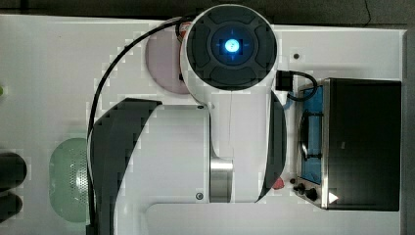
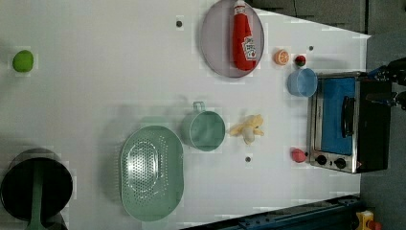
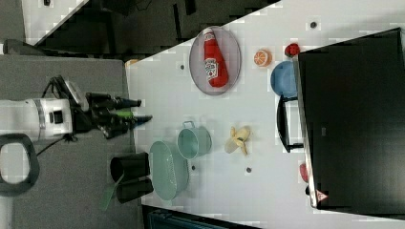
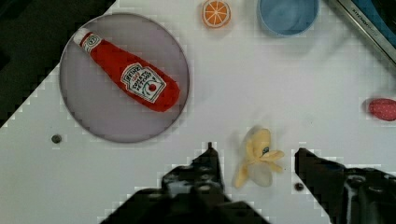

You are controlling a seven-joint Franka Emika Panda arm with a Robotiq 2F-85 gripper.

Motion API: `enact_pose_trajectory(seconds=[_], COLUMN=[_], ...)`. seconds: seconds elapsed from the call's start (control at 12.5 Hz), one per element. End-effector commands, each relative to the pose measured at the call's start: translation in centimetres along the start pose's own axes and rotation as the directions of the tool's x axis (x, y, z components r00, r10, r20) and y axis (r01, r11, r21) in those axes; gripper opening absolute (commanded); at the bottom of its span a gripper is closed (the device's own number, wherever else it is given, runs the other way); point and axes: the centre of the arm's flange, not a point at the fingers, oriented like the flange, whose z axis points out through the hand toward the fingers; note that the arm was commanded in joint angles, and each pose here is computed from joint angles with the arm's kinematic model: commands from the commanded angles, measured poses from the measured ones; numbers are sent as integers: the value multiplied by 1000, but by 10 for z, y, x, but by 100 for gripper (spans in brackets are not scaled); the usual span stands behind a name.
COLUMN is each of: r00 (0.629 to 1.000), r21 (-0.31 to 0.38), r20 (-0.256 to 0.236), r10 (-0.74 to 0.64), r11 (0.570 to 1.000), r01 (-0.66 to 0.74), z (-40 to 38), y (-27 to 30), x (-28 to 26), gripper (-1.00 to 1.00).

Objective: Pick banana from table and place on oven.

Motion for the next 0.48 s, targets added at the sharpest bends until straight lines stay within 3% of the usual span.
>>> enact_pose_trajectory(seconds=[0.08, 0.24, 0.48], r00=[1000, 1000, 1000], r21=[23, 22, 12], r20=[2, 2, 11], r10=[19, 19, 14], r11=[1000, 1000, 1000], r01=[-19, -19, -14], z=[-89, -88, -76], y=[135, 135, 130], x=[-91, -91, -89], gripper=[58, 99, 100])
